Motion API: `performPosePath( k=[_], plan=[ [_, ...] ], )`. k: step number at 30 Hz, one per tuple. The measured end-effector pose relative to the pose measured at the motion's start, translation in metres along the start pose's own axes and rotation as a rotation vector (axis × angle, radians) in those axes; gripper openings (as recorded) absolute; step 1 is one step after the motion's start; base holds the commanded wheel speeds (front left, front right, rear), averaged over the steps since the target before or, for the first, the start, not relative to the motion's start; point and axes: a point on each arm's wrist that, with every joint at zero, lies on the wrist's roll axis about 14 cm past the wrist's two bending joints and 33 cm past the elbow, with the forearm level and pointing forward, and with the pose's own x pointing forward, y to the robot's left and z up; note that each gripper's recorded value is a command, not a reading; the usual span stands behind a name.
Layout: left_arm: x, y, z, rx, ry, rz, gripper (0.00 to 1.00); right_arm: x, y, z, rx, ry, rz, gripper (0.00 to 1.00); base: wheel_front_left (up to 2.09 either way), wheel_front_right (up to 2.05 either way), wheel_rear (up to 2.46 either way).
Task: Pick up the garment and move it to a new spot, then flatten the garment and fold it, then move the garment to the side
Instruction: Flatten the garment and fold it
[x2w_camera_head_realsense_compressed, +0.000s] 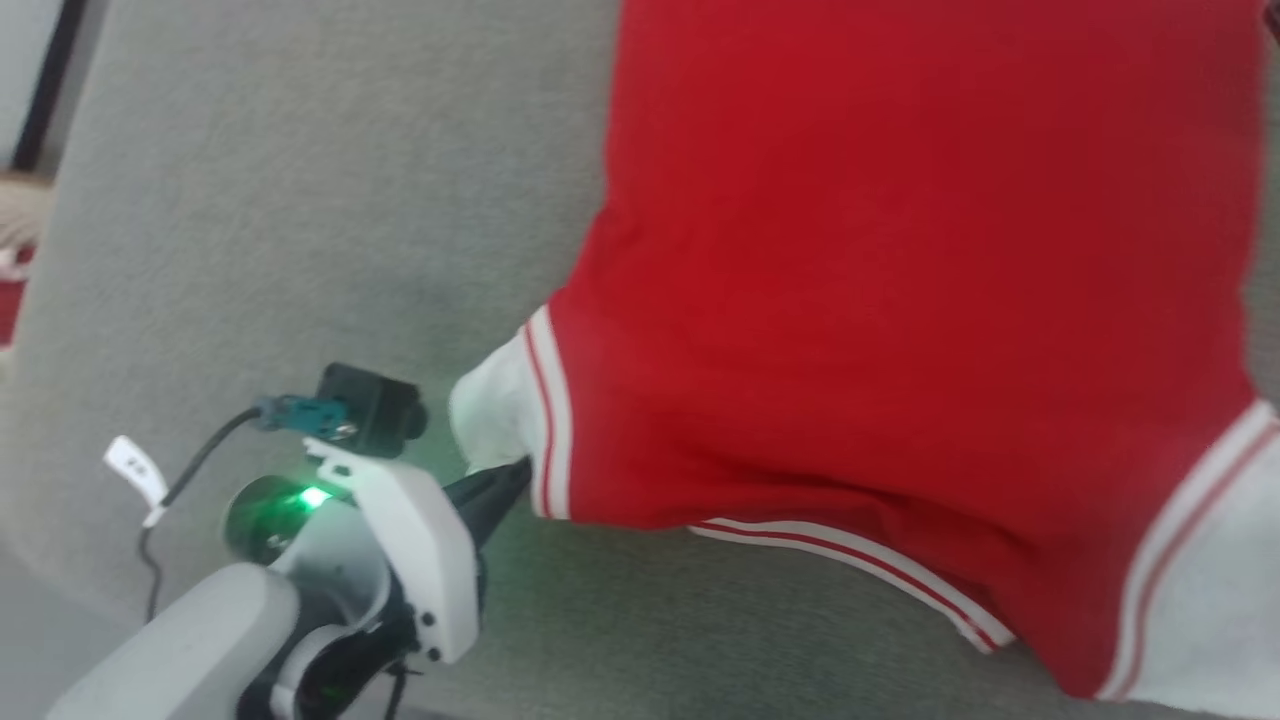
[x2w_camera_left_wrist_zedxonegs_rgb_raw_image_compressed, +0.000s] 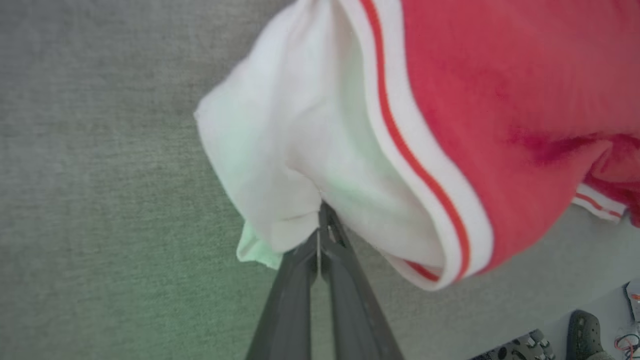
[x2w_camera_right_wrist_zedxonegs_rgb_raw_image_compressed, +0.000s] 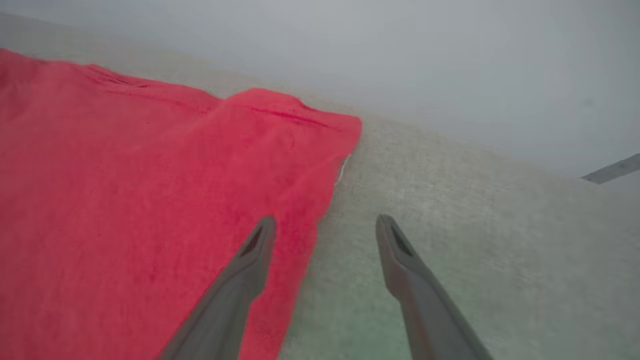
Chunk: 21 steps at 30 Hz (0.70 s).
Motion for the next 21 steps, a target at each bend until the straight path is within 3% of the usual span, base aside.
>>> performPosePath(
  k=[7,14,15,16,21],
  plan=[
    [0.004,0.010,-0.010,-0.038,0.016,0.027,0.00,0.056,0.012,-0.024,0.047,0.195,0.022,1.00,0.00,0.00,0.00],
    [0.007,0.016,-0.016,-0.062,0.020,0.040,0.00,0.075,0.018,-0.040,0.072,0.343,0.029,0.97,0.00,0.00,0.00],
    [0.008,0.016,-0.016,-0.063,0.020,0.036,0.00,0.074,0.018,-0.041,0.062,0.352,0.028,0.21,0.00,0.00,0.00],
    [0.008,0.016,-0.016,-0.063,0.020,0.036,0.00,0.074,0.018,-0.041,0.062,0.352,0.028,0.00,0.00,0.00,0.00],
    [0.012,0.015,-0.016,-0.061,0.021,0.026,0.00,0.066,0.017,-0.040,0.028,0.350,0.025,0.00,0.00,0.00,0.00]
  ],
)
